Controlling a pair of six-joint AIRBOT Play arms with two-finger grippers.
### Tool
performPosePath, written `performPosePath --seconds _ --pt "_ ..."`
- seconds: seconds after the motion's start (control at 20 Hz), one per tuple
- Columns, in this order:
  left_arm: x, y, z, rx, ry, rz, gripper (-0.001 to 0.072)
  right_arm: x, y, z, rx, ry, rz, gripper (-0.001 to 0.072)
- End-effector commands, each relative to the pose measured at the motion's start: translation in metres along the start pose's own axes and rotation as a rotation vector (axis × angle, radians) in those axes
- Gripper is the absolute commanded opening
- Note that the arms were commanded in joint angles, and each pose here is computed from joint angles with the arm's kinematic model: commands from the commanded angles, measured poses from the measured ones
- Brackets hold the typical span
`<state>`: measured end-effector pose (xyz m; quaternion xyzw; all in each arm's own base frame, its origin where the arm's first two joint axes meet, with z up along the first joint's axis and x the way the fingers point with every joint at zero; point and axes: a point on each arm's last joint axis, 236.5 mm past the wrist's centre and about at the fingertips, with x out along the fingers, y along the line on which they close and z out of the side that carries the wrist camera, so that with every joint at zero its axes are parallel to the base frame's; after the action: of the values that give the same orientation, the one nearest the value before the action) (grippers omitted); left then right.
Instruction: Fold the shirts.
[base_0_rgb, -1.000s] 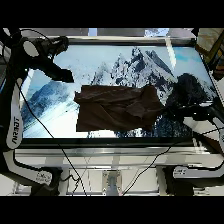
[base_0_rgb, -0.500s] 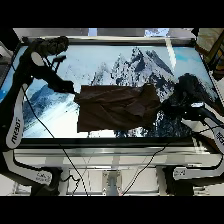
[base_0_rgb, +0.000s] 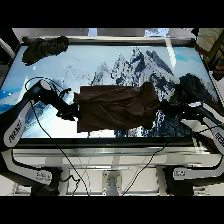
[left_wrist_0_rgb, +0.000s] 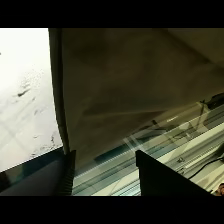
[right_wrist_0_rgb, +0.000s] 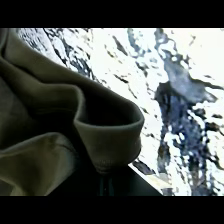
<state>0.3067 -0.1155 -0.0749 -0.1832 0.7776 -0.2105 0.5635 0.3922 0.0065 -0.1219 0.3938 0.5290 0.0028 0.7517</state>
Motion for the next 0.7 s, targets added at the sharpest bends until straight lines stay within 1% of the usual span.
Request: performPosePath --seconds 0.0,0.15,0.3,0.45,0.5,0.55,0.6,0.65 --pt "0.021 0.014 -0.008 -0.047 0.012 0.002 0.0442 0.0 0.001 -0.004 -0.004 0.014 0.005 0.0024" --pt "0.034 0.027 -0.005 -0.074 -0.024 0.026 0.0441 0.0 0.002 -0.004 0.0 0.015 0.009 0.0024" --pt "0.039 0.023 0.017 -0.099 -0.122 -0.004 0.0439 0.0 0.006 -0.004 0.016 0.017 0.026 0.0024" --pt "0.041 0.021 0.037 -0.08 -0.204 0.018 0.0438 0.0 0.007 -0.005 0.018 0.021 0.03 0.0024" --pt "0.042 0.016 0.045 -0.069 -0.236 0.019 0.0427 0.0 0.007 -0.006 0.018 0.024 0.031 0.0024" --pt "0.044 0.009 0.052 -0.044 -0.266 0.011 0.0345 0.0 0.008 -0.006 0.018 0.026 0.032 0.0024" --pt "0.044 -0.002 0.059 -0.012 -0.293 -0.013 0.0123 0.0 0.008 -0.007 0.018 0.029 0.034 0.0024" --pt "0.043 -0.015 0.064 0.025 -0.318 -0.056 0.0013 0.0 0.009 -0.008 0.017 0.034 0.036 0.0023"
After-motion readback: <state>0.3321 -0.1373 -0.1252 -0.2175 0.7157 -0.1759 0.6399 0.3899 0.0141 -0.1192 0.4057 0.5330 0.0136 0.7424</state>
